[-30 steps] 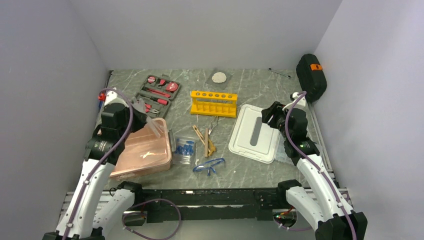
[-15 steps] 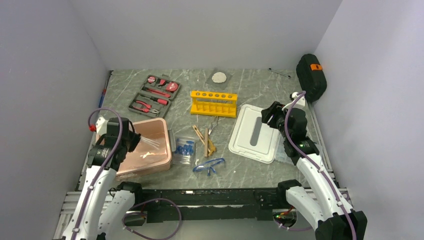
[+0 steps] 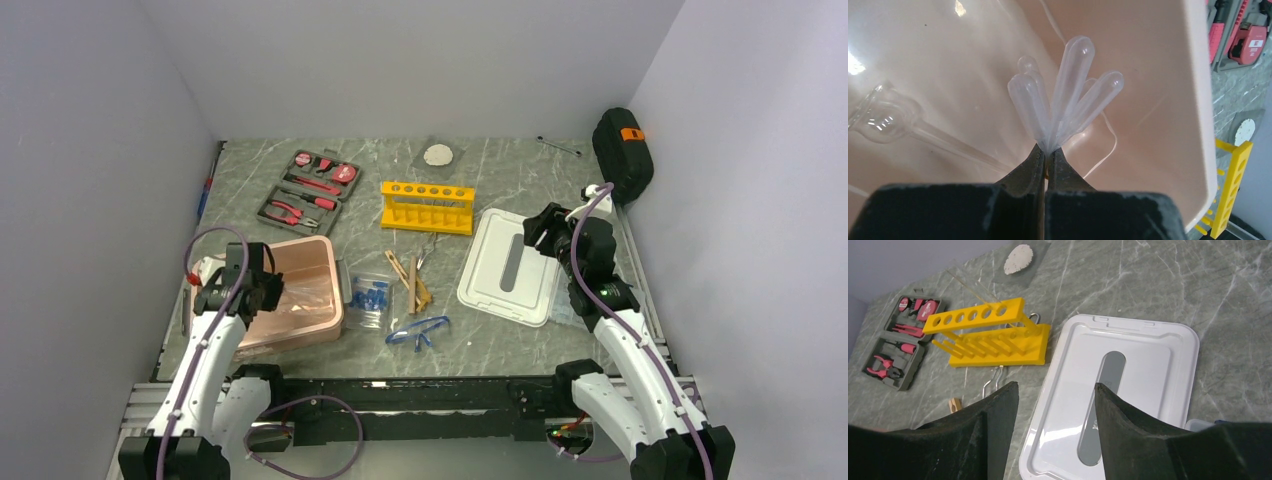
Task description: Organize the chemistry lab equipment
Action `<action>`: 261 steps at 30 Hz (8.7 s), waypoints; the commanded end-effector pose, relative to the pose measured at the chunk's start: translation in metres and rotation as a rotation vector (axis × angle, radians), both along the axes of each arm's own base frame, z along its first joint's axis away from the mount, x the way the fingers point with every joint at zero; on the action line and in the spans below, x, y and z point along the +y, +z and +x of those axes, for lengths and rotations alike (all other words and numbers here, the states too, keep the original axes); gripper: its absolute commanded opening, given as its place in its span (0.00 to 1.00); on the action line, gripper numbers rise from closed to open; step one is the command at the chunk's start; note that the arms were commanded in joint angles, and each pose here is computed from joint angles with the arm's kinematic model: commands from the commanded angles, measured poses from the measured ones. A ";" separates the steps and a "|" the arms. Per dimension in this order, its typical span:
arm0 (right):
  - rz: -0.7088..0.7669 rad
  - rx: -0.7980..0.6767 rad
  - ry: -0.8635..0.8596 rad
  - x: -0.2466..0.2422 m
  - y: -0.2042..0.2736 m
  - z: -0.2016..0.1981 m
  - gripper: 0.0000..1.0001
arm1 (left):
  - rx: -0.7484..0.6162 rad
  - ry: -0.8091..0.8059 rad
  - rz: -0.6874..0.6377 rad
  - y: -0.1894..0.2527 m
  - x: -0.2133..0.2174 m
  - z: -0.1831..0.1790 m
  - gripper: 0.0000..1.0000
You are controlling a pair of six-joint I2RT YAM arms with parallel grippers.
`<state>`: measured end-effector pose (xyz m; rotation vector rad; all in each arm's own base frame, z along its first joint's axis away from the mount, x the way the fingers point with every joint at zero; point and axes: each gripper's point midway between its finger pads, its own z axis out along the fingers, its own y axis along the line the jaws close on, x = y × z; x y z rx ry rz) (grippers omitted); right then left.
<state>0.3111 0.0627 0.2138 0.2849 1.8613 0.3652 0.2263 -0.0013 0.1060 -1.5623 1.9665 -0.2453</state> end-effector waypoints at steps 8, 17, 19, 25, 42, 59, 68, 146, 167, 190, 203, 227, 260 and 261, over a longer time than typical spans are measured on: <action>0.011 -0.025 -0.002 0.000 0.005 0.004 0.60 | -0.071 0.040 -0.034 -0.002 0.006 0.030 0.15; 0.009 -0.027 -0.005 0.000 0.005 0.004 0.61 | -0.076 0.043 0.002 0.001 0.013 0.029 0.52; 0.009 -0.027 -0.005 0.000 0.005 0.004 0.61 | -0.076 0.043 0.002 0.002 0.013 0.029 0.54; 0.010 -0.029 -0.009 -0.001 0.006 0.004 0.61 | -0.074 0.038 0.020 0.006 0.015 0.027 0.66; 0.029 -0.024 0.028 0.006 0.003 -0.009 0.57 | -0.236 -0.425 0.507 0.101 0.027 0.041 0.99; -0.119 -0.030 1.017 0.179 -0.026 -0.115 0.83 | -0.618 -1.114 0.785 0.185 -0.077 0.085 1.00; -0.376 0.123 1.251 0.226 -0.087 -0.141 1.00 | -0.562 -1.105 0.778 0.159 -0.069 0.073 0.99; -0.254 -0.141 1.010 0.264 -0.042 -0.108 0.23 | -1.133 -1.780 0.367 0.184 -0.206 -0.015 0.99; -0.179 -0.194 1.077 0.270 -0.036 -0.121 0.20 | -0.896 -1.954 0.020 0.122 -0.266 -0.023 0.93; -0.114 -0.213 1.116 0.264 -0.035 -0.127 0.20 | -0.892 -2.040 -0.141 0.115 -0.282 -0.043 0.00; -0.039 -0.259 1.102 0.246 -0.018 -0.125 0.64 | -0.951 -2.055 -0.131 0.122 -0.282 -0.050 0.00; -0.124 -0.427 0.719 0.169 0.046 -0.092 0.96 | -1.059 -1.763 0.200 0.179 -0.252 -0.022 0.00; -0.203 -0.259 0.305 0.108 -0.004 -0.042 0.97 | -0.479 -0.551 0.344 0.182 -0.047 0.026 0.00; -0.204 -0.259 0.291 0.104 -0.004 -0.042 0.97 | -0.458 -0.570 0.328 0.174 -0.050 0.028 0.00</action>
